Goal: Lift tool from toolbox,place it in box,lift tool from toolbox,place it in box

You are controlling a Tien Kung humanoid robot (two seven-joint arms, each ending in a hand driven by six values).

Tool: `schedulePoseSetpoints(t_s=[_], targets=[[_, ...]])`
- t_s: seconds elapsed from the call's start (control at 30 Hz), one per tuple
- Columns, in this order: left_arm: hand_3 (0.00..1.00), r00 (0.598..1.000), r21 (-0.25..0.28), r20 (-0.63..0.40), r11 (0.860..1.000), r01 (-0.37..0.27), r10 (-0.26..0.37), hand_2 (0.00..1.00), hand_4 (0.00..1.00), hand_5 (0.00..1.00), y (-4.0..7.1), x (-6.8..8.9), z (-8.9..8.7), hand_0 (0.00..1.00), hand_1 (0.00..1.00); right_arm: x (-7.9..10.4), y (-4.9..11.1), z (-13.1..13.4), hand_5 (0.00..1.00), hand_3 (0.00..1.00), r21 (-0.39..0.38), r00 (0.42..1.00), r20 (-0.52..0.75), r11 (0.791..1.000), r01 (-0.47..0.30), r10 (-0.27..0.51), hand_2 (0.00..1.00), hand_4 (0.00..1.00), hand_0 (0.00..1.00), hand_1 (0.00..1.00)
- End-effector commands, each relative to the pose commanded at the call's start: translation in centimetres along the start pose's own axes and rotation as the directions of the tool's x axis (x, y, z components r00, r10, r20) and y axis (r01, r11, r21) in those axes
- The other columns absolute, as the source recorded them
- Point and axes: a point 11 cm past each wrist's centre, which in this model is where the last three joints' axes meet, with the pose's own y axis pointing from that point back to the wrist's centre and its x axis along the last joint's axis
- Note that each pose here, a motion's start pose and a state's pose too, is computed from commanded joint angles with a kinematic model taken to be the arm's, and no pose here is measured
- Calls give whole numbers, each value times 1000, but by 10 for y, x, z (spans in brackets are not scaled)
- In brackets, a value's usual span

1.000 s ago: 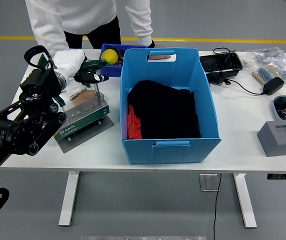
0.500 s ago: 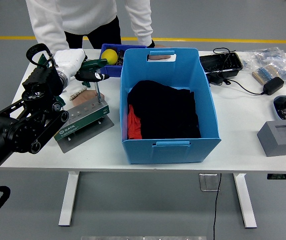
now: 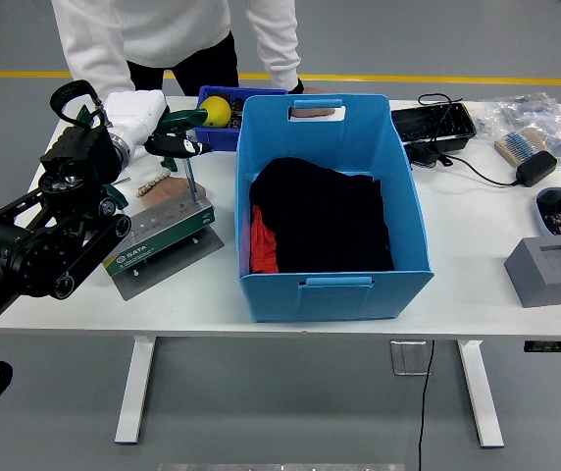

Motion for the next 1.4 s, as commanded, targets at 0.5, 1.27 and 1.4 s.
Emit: schedulePoseSetpoints(t_s=[0.5, 1.27, 1.4], targets=[[43, 999, -53, 35, 998, -20, 22, 2, 893, 703, -1, 24, 2, 25, 2, 0, 0, 2, 677, 557, -5, 1000, 1, 1000, -2, 2, 690, 779, 643, 619], [49, 990, -161, 50, 979, -121, 131, 2, 747, 586, 2, 83, 13, 27, 2, 1, 0, 6, 676, 556, -15, 1000, -3, 1000, -5, 5, 689, 778, 643, 619], [53, 988, -173, 51, 976, -135, 145, 2, 717, 552, 2, 91, 14, 27, 2, 1, 0, 6, 676, 557, -15, 1000, -6, 1000, -5, 5, 689, 778, 642, 619]])
